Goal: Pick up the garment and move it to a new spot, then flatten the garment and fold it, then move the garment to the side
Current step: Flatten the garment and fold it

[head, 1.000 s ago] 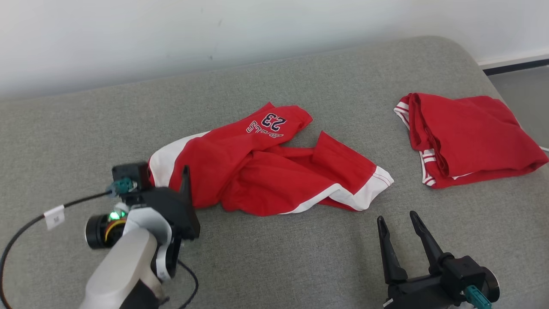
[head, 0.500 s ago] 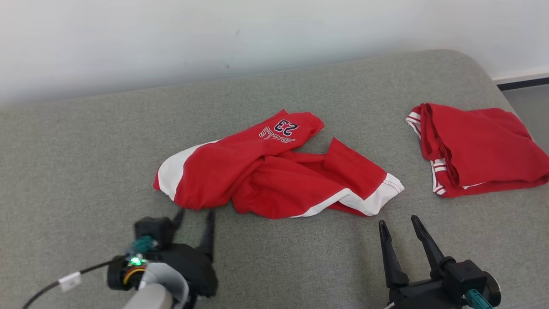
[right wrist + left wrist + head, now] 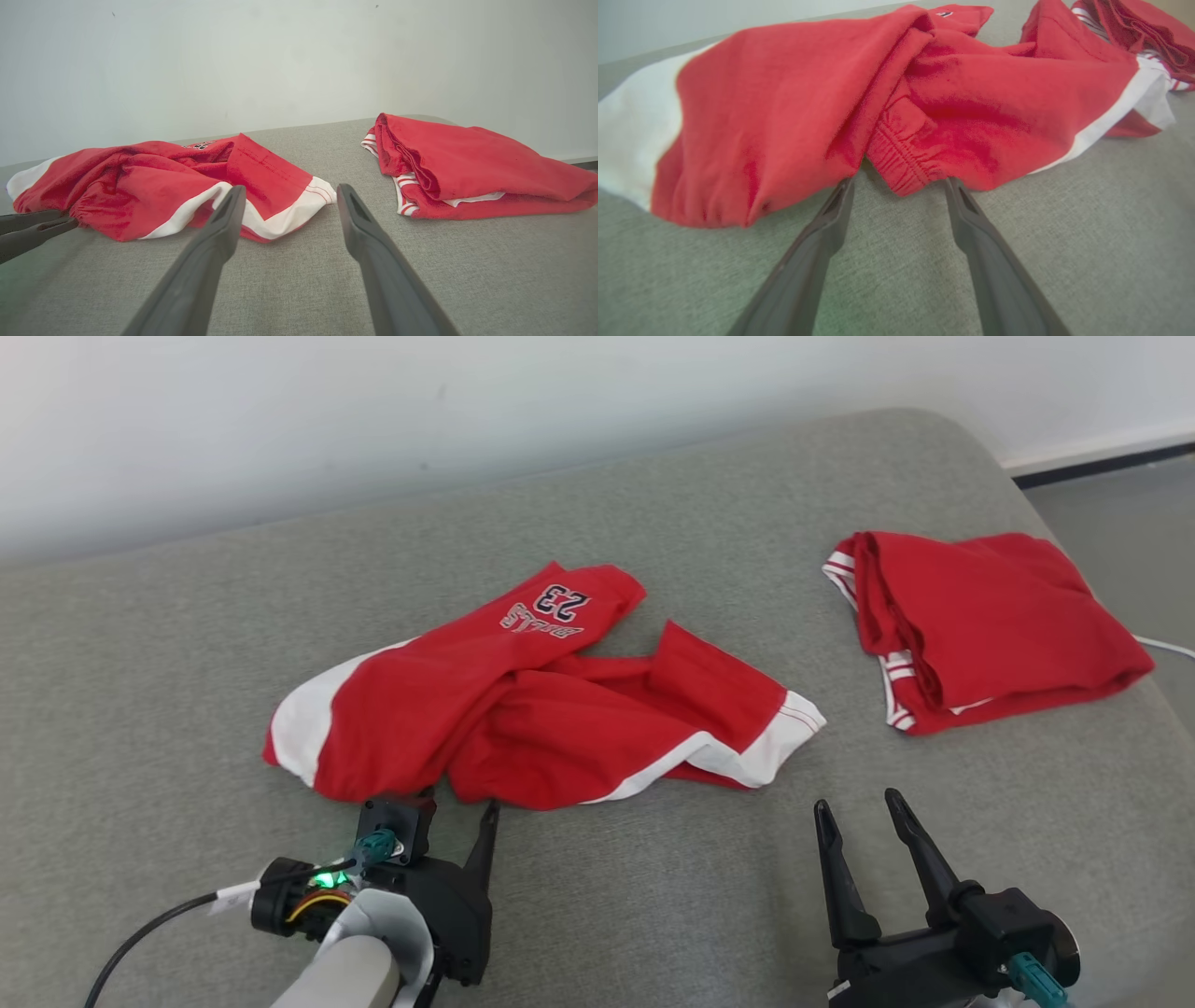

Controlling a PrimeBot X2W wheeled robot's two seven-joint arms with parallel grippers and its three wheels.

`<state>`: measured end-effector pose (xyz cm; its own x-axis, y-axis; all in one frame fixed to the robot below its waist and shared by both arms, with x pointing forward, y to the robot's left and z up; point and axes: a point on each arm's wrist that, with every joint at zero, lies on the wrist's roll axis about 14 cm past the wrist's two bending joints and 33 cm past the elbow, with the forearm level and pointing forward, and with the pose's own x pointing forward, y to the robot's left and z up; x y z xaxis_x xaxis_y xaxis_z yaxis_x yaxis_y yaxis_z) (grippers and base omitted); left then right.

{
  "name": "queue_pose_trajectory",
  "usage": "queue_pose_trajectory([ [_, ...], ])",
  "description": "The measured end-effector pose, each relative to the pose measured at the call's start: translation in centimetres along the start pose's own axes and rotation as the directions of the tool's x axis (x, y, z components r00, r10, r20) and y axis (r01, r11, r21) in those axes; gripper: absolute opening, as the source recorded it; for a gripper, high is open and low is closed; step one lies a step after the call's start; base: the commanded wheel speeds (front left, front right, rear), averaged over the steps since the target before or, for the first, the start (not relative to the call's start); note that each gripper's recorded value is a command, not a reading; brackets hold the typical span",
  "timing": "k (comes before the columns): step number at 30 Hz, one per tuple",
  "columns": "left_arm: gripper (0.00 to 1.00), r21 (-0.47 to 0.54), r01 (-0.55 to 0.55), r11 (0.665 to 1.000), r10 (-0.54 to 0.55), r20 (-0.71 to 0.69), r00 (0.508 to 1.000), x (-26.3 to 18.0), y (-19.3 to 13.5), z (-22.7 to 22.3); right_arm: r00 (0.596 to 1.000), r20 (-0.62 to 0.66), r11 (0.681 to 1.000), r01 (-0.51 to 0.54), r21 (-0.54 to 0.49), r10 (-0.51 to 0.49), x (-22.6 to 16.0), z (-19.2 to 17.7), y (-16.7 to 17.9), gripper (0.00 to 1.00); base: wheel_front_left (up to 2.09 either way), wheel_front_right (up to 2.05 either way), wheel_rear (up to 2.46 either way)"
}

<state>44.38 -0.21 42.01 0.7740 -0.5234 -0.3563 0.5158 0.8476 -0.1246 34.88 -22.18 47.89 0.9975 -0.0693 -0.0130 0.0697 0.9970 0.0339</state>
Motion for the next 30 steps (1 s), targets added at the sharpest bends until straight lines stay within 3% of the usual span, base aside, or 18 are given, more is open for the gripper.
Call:
queue_pose_trajectory([
  [3, 1.0, 0.06, 0.016, 0.998, -0.014, -0.034, 0.999, 0.7, 0.1, -0.8, 1.0, -0.005, 1.0, 0.029, -0.002, -0.029, -0.4, -0.1, -0.9, 1.0, 0.0, 0.0, 0.0],
  [9, 1.0, 0.072, 0.041, 0.997, -0.038, -0.045, 0.998, 1.6, -0.1, -1.5, 0.998, -0.016, 0.998, 0.058, -0.008, -0.058, -0.8, -0.3, -1.8, 1.0, 0.0, 0.0, 0.0],
  [11, 0.38, 0.07, 0.049, 0.996, -0.047, -0.031, 0.998, 1.7, -0.2, -1.2, 0.998, -0.017, 0.998, 0.058, -0.007, -0.058, -0.8, -0.4, -1.8, 1.0, 0.0, 0.0, 0.0],
  [12, 0.0, 0.068, 0.055, 0.996, -0.054, -0.013, 0.998, 1.7, -0.3, -0.8, 0.998, -0.016, 0.998, 0.056, -0.006, -0.057, -0.7, -0.4, -1.7, 1.0, 0.0, 0.0, 0.0],
  [18, 0.0, 0.046, 0.092, 0.995, -0.096, 0.082, 0.992, 1.6, -1.1, 1.2, 0.999, -0.01, 0.999, 0.041, 0.003, -0.041, -0.5, -0.2, -1.2, 1.0, 0.0, 0.0, 0.0],
  [21, 0.0, -0.012, 0.113, 0.994, -0.11, 0.147, 0.983, 1.2, -1.6, 3.0, 1.0, -0.005, 1.0, 0.03, 0.005, -0.03, -0.5, -0.1, -0.9, 1.0, 0.0, 0.0, 0.0],
  [25, 0.0, -0.101, 0.173, 0.98, -0.137, 0.288, 0.948, 0.4, -2.6, 7.4, 1.0, 0.001, 1.0, 0.023, 0.002, -0.023, -0.7, 0.0, -0.7, 1.0, 0.0, 0.0, 0.0],
  [30, 0.0, -0.116, 0.276, 0.954, -0.209, 0.401, 0.892, -1.7, -4.7, 12.9, 1.0, 0.008, 1.0, 0.01, 0.001, -0.01, -0.9, 0.2, -0.3, 1.0, 0.0, 0.0, 0.0],
])
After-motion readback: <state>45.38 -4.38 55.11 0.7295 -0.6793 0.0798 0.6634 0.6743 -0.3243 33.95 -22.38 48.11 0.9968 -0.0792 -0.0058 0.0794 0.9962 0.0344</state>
